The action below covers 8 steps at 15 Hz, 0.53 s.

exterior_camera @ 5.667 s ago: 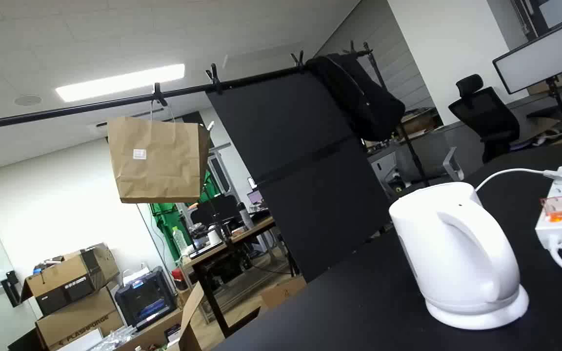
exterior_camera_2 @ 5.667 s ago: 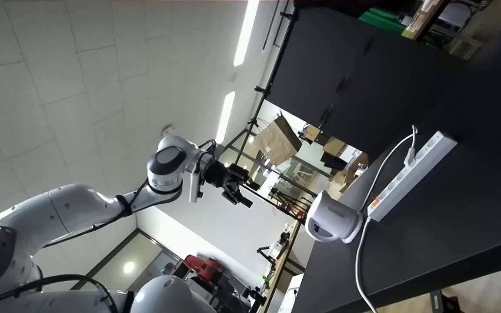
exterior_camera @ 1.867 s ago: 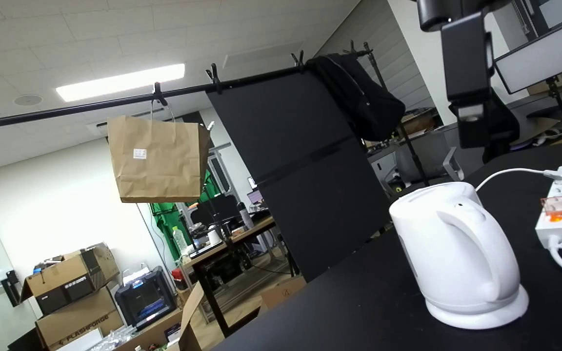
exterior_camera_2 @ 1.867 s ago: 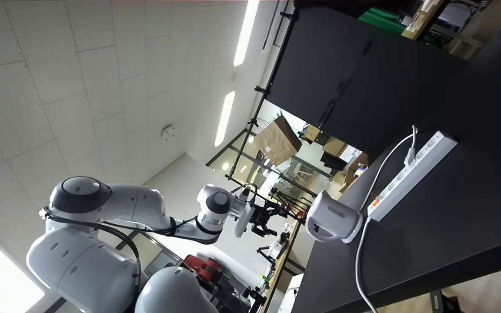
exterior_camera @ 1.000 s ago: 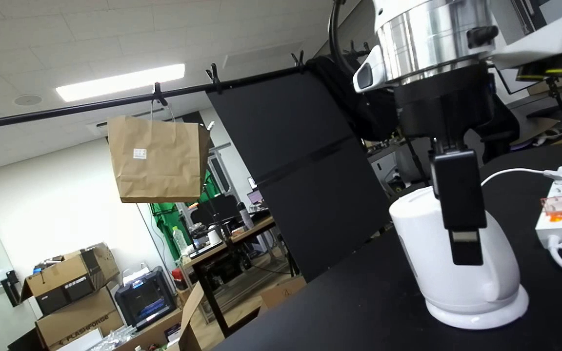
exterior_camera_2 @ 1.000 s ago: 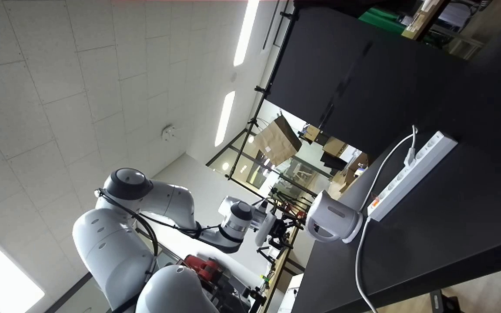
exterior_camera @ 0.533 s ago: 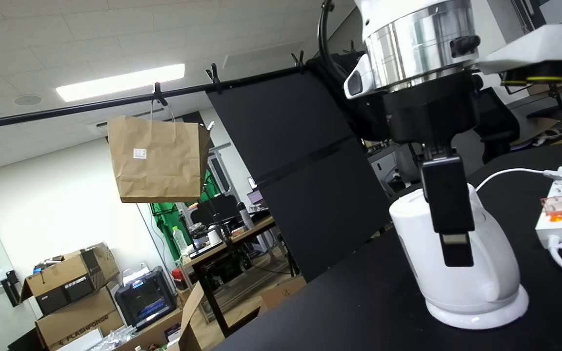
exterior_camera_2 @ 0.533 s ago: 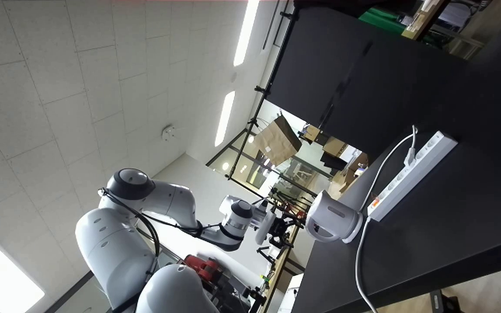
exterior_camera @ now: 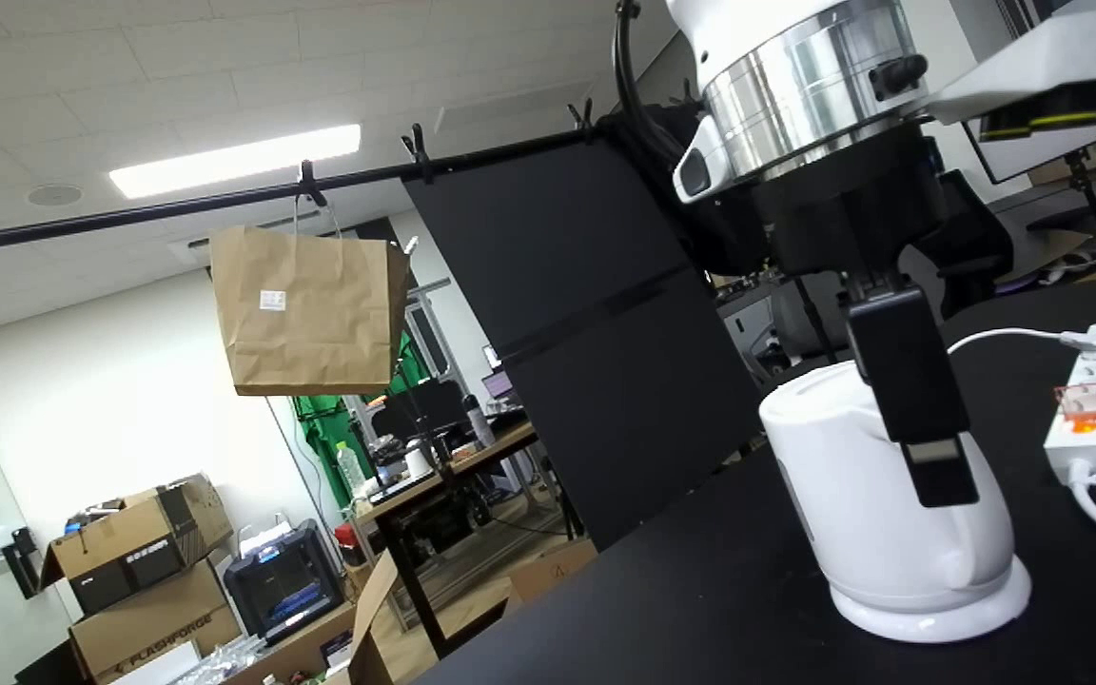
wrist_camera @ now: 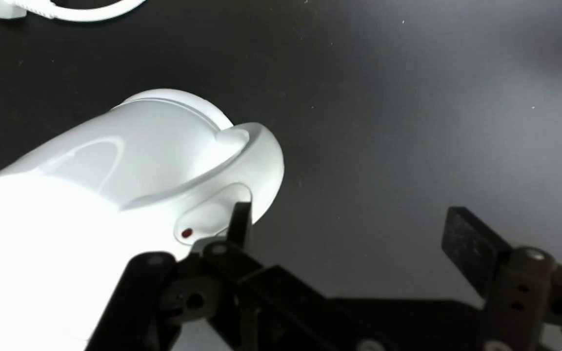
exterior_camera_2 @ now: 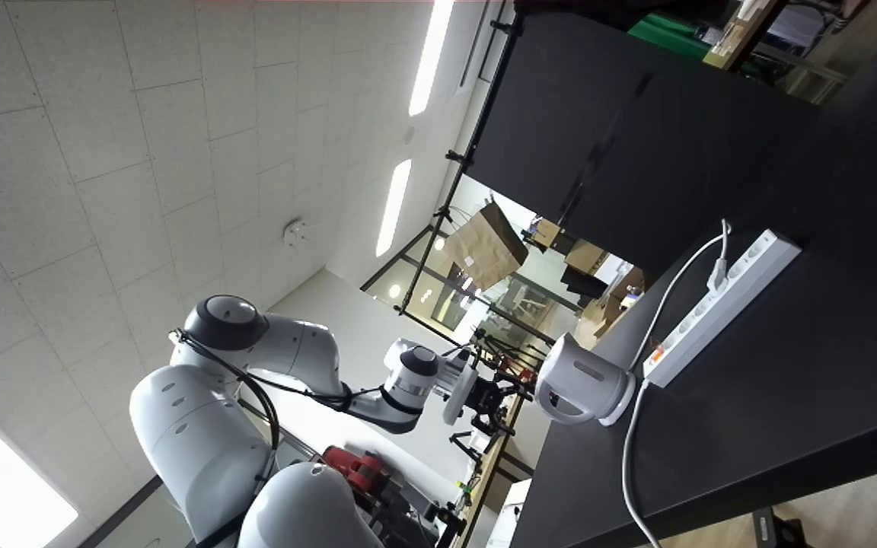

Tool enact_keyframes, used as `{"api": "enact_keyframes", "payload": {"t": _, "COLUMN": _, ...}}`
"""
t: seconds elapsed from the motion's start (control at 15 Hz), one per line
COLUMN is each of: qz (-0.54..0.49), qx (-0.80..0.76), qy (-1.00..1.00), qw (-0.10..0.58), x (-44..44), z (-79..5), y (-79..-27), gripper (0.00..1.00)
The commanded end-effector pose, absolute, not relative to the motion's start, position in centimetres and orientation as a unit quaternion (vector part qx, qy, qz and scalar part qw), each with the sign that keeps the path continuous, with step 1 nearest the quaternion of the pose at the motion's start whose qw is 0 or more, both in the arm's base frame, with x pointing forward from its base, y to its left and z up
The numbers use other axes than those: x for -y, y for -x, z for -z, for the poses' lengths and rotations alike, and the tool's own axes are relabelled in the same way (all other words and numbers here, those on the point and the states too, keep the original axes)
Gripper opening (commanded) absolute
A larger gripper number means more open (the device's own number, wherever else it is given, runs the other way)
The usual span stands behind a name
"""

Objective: Press the switch on the kettle

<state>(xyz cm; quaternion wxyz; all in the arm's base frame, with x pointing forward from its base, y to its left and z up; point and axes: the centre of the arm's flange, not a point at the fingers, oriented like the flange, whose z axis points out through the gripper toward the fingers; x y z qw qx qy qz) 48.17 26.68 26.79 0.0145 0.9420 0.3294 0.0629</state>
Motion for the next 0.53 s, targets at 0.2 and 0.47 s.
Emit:
{"api": "enact_keyframes", "payload": {"t": 0.2, "qz": -0.068, "qx": -0.326, "qy": -0.943, "qw": 0.028, "x": -26.65, "z": -28.10, "y": -48.63, "gripper": 1.00}}
{"api": "enact_keyframes", "payload": {"t": 0.47, "qz": -0.067, "qx": -0.324, "qy": -0.943, "qw": 0.034, "x": -26.35, "z": -28.00, "y": -48.79, "gripper": 1.00}}
